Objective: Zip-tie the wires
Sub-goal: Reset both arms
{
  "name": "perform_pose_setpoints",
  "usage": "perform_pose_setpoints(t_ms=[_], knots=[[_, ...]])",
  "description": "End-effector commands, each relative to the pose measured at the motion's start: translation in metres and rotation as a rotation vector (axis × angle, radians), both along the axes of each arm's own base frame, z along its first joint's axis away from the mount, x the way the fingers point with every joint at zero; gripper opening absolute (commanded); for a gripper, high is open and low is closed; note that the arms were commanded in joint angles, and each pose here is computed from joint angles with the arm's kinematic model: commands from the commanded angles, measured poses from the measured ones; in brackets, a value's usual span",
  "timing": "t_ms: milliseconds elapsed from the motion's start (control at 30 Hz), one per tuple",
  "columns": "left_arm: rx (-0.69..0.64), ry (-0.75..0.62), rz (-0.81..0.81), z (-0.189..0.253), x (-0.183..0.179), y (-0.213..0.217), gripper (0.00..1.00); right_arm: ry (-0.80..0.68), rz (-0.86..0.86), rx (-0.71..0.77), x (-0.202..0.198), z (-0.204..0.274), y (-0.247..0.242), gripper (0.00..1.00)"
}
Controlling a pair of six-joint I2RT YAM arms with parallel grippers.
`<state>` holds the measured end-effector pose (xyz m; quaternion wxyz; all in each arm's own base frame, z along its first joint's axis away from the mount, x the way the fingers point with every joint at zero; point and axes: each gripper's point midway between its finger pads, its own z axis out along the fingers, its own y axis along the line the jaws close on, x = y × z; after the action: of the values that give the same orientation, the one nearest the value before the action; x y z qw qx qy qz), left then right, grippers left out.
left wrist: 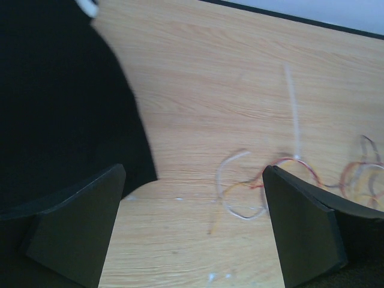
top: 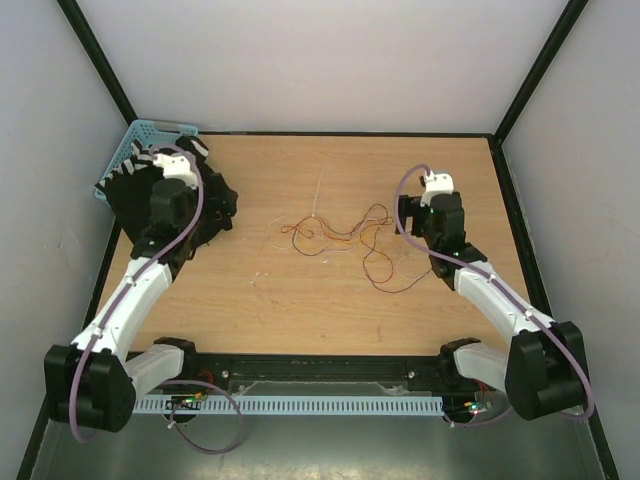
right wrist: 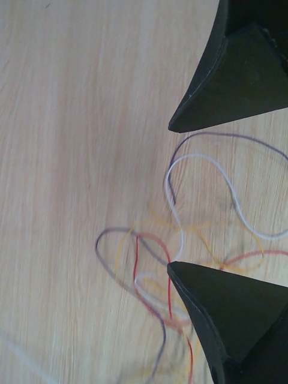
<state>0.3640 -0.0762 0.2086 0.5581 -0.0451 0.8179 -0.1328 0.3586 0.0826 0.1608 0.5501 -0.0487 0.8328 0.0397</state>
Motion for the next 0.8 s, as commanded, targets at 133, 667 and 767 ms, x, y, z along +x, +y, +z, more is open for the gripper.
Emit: perform_pose_setpoints(t_ms=[133, 667, 767], knots=[[0.19, -0.079, 0.295, -0.022, -0.006, 0.075, 0.99, -0.264, -0.197, -0.022, -0.003, -0.029, -0.047, 0.99], [0.292, 0.028, 0.378, -0.085, -0.016, 0.108, 0.99, -0.352, -0.205, -0.064, -0.009, -0.065, -0.055, 0.99], [0.3, 0.023, 0.36, -0.095, -0.016, 0.107, 0.99, -0.328, -0.217, -0.078, -0.002, -0.071, -0.056, 0.99]])
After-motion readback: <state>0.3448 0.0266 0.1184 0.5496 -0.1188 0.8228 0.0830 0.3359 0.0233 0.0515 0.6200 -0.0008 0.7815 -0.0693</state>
